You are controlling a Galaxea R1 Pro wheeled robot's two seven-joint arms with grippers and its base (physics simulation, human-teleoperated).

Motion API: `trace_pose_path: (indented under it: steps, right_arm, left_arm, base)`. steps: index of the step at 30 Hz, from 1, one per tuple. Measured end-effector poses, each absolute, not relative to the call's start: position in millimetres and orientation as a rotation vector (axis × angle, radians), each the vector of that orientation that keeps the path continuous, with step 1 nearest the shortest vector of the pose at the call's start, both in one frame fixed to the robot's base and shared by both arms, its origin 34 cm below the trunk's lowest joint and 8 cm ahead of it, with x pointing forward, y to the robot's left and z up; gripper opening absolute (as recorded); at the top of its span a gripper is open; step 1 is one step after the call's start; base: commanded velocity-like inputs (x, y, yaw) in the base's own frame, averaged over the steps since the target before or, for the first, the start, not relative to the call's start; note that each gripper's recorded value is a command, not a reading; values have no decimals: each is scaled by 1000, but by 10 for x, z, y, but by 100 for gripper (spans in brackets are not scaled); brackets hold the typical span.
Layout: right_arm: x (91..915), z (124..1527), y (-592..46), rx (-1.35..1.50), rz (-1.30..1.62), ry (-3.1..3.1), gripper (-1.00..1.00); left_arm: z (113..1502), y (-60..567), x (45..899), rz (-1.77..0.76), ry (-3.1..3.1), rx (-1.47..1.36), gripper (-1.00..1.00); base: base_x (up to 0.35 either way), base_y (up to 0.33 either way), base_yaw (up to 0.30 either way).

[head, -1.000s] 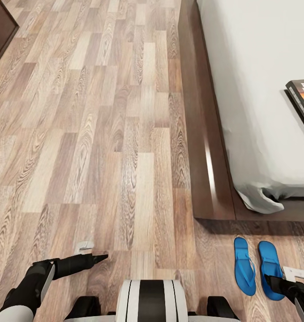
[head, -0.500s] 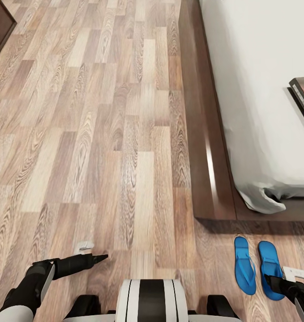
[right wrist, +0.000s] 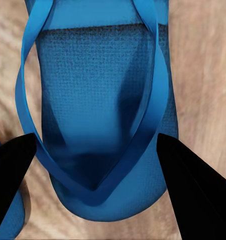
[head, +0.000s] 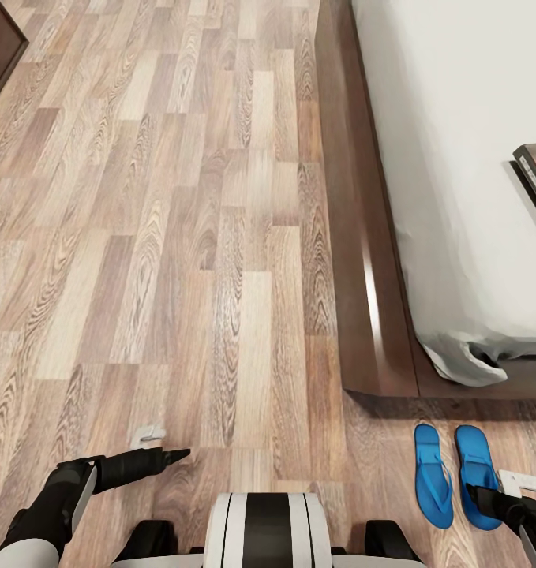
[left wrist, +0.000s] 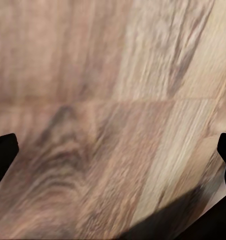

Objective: In the bedroom, move the book from the bed onto either nightstand, and place the two sandals side by side next to the bed.

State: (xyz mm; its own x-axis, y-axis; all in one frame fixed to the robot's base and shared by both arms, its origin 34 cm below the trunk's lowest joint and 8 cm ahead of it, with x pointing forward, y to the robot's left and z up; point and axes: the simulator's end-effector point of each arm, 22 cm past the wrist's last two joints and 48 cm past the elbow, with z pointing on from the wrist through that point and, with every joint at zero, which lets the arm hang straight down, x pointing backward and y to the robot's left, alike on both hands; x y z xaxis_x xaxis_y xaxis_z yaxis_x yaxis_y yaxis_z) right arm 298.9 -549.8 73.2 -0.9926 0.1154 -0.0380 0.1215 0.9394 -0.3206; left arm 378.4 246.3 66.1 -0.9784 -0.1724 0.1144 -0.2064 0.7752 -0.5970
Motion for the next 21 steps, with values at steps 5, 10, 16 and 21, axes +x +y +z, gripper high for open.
trace_pose_path:
  steps: [5, 10, 16, 21]
  right_arm:
    - [2989, 732, -5498, 187, -510, 3075, -100]
    - [2989, 732, -5498, 187, -510, 3076, -100]
    - [2997, 733, -5499, 184, -511, 3074, 100]
    - [2997, 734, -5502, 185, -511, 3073, 100]
  left_arm:
    - [660, 2460, 3784, 989, -2910, 308, 100]
    - [660, 2461, 3784, 989, -2910, 308, 100]
    - [661, 2459, 3785, 990, -2910, 308, 100]
    - [661, 2459, 3785, 991, -2910, 309, 100]
  base:
    - [45, 0, 0]
    - [4, 0, 0]
    - [0, 0, 0]
    - [0, 0, 0]
